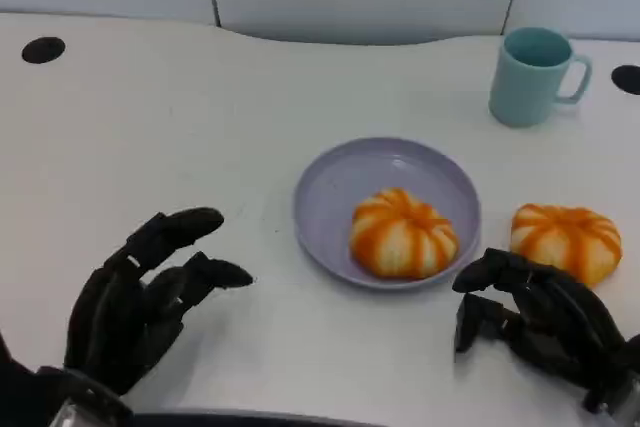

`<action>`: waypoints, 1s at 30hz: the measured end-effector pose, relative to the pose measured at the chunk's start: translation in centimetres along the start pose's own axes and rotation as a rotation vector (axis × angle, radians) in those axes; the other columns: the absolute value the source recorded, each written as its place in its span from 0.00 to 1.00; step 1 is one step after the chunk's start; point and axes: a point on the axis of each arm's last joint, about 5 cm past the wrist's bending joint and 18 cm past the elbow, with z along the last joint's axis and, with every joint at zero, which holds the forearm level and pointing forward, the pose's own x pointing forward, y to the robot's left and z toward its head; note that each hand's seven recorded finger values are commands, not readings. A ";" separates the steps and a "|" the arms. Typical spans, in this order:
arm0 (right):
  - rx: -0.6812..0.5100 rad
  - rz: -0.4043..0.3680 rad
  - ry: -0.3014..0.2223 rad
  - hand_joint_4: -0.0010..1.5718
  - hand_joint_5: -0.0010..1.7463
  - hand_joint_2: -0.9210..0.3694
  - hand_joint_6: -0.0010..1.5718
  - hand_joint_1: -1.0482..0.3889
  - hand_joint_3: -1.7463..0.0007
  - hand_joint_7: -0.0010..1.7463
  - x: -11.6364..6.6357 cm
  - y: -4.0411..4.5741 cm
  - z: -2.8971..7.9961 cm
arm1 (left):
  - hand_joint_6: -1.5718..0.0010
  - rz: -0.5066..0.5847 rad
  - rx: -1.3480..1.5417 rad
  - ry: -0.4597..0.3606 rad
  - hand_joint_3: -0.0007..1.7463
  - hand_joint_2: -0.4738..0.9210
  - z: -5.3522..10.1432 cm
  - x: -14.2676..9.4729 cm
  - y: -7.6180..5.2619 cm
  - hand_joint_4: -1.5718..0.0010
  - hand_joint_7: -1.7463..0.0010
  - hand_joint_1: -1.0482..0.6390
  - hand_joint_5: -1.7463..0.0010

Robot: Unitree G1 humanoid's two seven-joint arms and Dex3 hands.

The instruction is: Grasp the bread from the table and place it into the plate.

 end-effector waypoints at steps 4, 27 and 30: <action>-0.004 0.002 0.003 0.40 0.90 0.00 0.47 0.37 0.93 0.56 0.0 0.01 0.1 | 0.69 0.013 -0.049 0.006 0.01 0.99 0.1 -0.7 -0.1 0.70 0.34 0.16 0.08; 0.002 0.001 0.009 0.41 0.93 0.00 0.49 0.37 0.94 0.53 -0.5 -0.23 0.2 | 0.65 0.174 0.026 0.071 0.04 1.00 -1.3 -2.9 0.6 0.68 0.30 0.17 0.03; 0.001 -0.001 0.011 0.41 0.92 0.00 0.49 0.38 0.94 0.52 -0.5 -0.26 0.2 | 0.66 0.185 0.031 0.075 0.04 1.00 -1.6 -3.1 0.8 0.69 0.30 0.17 0.03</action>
